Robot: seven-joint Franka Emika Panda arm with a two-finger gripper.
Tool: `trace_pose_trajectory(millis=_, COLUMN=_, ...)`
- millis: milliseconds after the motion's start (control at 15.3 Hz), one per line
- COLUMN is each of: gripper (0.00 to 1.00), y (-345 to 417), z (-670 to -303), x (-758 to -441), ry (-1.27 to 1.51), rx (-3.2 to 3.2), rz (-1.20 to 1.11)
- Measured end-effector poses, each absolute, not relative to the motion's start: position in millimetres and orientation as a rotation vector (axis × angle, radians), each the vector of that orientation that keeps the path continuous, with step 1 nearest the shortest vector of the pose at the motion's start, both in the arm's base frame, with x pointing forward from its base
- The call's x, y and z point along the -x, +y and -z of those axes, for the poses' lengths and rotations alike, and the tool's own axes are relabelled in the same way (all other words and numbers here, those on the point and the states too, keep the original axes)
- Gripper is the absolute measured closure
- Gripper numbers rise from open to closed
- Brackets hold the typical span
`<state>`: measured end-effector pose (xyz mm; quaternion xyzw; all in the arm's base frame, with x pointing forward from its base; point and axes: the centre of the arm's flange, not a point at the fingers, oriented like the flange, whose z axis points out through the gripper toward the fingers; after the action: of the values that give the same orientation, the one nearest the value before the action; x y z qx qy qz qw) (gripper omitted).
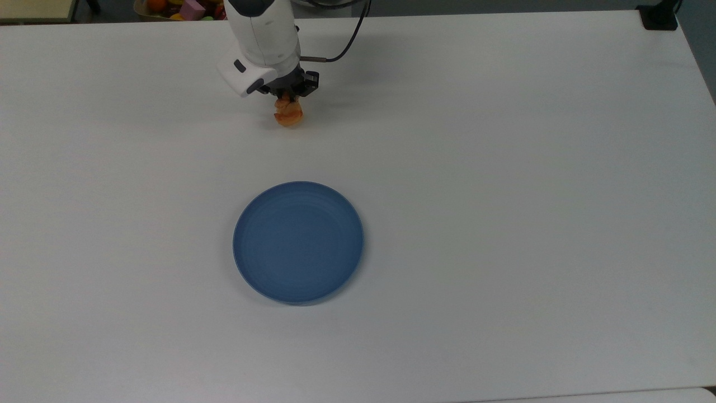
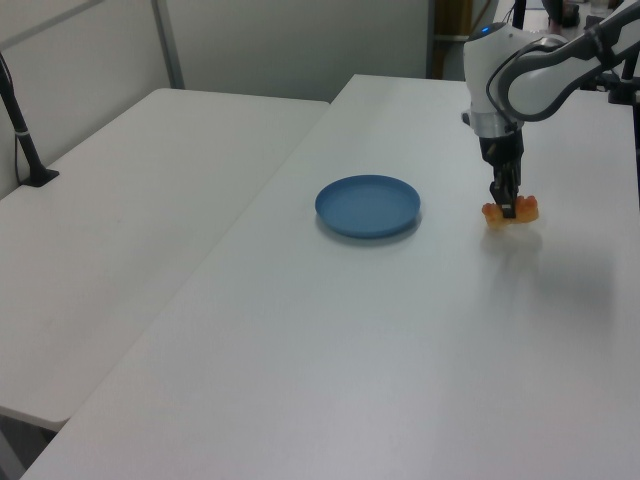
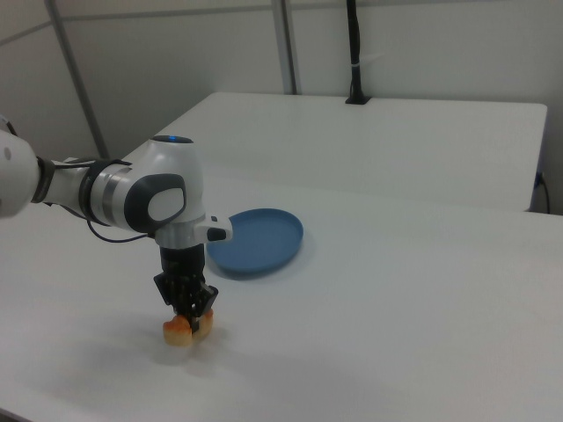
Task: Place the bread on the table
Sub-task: 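Open the gripper and raise it off the bread roll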
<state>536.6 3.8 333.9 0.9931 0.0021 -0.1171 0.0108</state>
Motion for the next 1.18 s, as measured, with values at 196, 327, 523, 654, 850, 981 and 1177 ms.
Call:
trace_pose_trajectory(millis=196, gripper=0.73, y=5, z=-327, x=-536, ry=-0.005, rx=-3.093, rz=0.385)
trace_pose_trajectory(millis=327, gripper=0.60, y=8, z=-321, x=-536, ry=0.004, rx=-3.081, rz=0.400)
trace_pose_trajectory(millis=523, gripper=0.29, y=15, z=-308, x=-535, ry=0.015, rx=-3.043, rz=0.430)
trace_pose_trajectory(millis=654, gripper=0.22, y=15, z=-304, x=-535, ry=0.016, rx=-3.036, rz=0.441)
trace_pose_trajectory(millis=850, gripper=0.09, y=15, z=-303, x=-535, ry=0.014, rx=-3.036, rz=0.443)
trace_pose_trajectory(millis=981, gripper=0.08, y=15, z=-303, x=-535, ry=-0.013, rx=-3.033, rz=0.441)
trace_pose_trajectory(millis=1177, gripper=0.04, y=15, z=-306, x=-536, ry=-0.060, rx=-3.031, rz=0.428)
